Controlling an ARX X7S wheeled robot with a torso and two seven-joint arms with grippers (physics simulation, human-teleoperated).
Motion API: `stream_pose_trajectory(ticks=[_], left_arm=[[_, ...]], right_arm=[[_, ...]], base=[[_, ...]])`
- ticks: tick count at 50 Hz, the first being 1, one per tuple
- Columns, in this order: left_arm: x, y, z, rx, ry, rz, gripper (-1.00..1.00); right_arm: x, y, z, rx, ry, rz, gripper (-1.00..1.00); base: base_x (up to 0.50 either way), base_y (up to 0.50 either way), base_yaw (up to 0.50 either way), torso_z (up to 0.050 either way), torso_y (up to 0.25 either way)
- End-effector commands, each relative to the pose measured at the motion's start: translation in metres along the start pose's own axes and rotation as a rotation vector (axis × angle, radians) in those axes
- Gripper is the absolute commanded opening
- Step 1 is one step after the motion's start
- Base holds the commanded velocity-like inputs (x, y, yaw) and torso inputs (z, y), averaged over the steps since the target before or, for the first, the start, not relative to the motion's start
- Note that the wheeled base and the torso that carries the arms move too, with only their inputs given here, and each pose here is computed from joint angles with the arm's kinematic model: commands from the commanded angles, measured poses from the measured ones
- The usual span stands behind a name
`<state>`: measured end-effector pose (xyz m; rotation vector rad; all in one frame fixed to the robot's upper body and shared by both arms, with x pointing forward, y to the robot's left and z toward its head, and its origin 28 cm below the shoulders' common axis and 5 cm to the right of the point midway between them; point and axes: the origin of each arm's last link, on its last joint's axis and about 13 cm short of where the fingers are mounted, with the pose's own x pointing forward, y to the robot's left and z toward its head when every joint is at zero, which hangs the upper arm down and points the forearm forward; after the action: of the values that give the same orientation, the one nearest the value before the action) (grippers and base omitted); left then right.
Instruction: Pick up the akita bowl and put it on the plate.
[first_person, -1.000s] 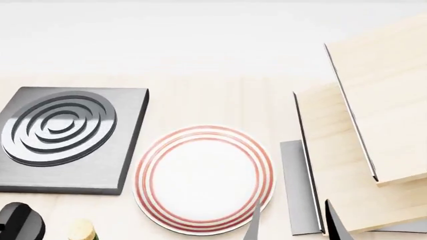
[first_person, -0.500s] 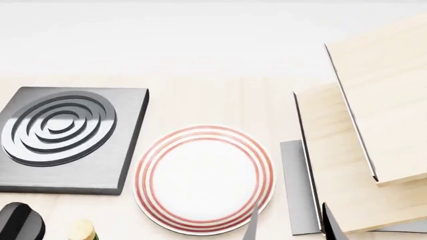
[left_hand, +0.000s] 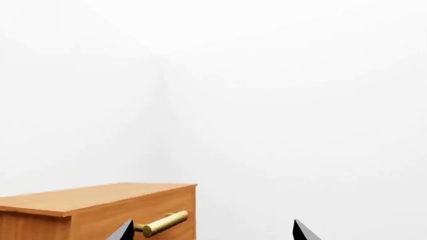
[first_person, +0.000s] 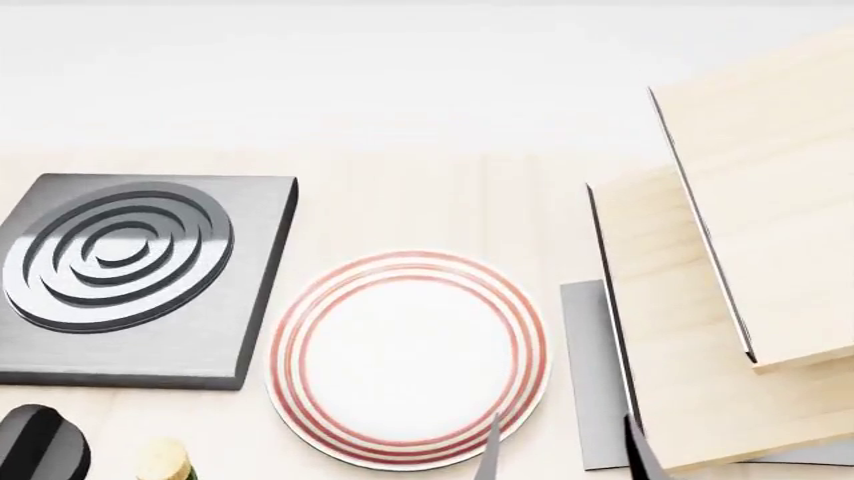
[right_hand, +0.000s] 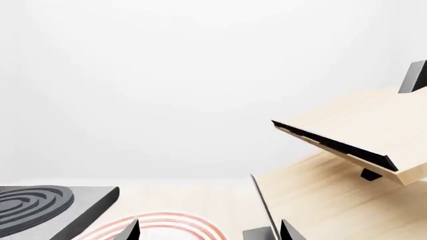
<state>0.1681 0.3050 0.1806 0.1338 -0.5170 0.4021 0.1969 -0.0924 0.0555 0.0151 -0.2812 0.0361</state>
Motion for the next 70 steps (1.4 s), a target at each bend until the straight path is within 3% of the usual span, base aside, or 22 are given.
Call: stream_pose_trajectory(ticks=[1, 16, 32, 46, 48, 50, 51, 52, 54, 58, 70], left_arm=[[0.007, 0.015, 0.002, 0.074, 0.022, 0.02, 1.0], [0.018, 0.024, 0.026, 0.124, -0.017, 0.027, 1.0], [0.028, 0.029, 0.031, 0.134, 0.04, -0.004, 1.0], [0.043, 0.03, 0.028, 0.133, 0.182, -0.103, 1.0], [0.046, 0.03, 0.025, 0.091, 0.282, -0.112, 1.0], [0.046, 0.029, 0.021, 0.122, 0.321, -0.119, 1.0], [0.046, 0.029, 0.02, 0.087, 0.363, -0.126, 1.0], [0.046, 0.028, 0.017, 0.146, 0.327, -0.132, 1.0], [0.046, 0.028, 0.015, 0.093, 0.361, -0.138, 1.0], [0.048, 0.029, 0.013, 0.124, 0.383, -0.129, 1.0], [0.044, 0.032, 0.007, 0.102, 0.486, -0.137, 1.0]], right_arm=[[0.0, 0.001, -0.005, -0.003, 0.012, 0.009, 1.0], [-0.001, 0.003, -0.01, -0.003, 0.025, 0.015, 1.0], [-0.001, 0.006, -0.016, -0.008, 0.041, 0.024, 1.0], [-0.002, 0.007, -0.02, -0.009, 0.056, 0.029, 1.0], [-0.002, 0.008, -0.02, -0.01, 0.057, 0.032, 1.0], [-0.003, 0.008, -0.021, -0.011, 0.059, 0.033, 1.0], [-0.003, 0.008, -0.022, -0.011, 0.06, 0.034, 1.0], [-0.003, 0.008, -0.023, -0.011, 0.065, 0.034, 1.0], [-0.002, 0.008, -0.025, -0.013, 0.07, 0.034, 1.0], [-0.003, 0.009, -0.025, -0.013, 0.071, 0.039, 1.0], [-0.003, 0.009, -0.025, -0.014, 0.073, 0.037, 1.0]], base=[[0.0, 0.0, 0.0, 0.0, 0.0], [0.0, 0.0, 0.0, 0.0, 0.0], [0.0, 0.0, 0.0, 0.0, 0.0], [0.0, 0.0, 0.0, 0.0, 0.0], [0.0, 0.0, 0.0, 0.0, 0.0], [0.0, 0.0, 0.0, 0.0, 0.0], [0.0, 0.0, 0.0, 0.0, 0.0], [0.0, 0.0, 0.0, 0.0, 0.0], [0.0, 0.0, 0.0, 0.0, 0.0], [0.0, 0.0, 0.0, 0.0, 0.0], [0.0, 0.0, 0.0, 0.0, 0.0]])
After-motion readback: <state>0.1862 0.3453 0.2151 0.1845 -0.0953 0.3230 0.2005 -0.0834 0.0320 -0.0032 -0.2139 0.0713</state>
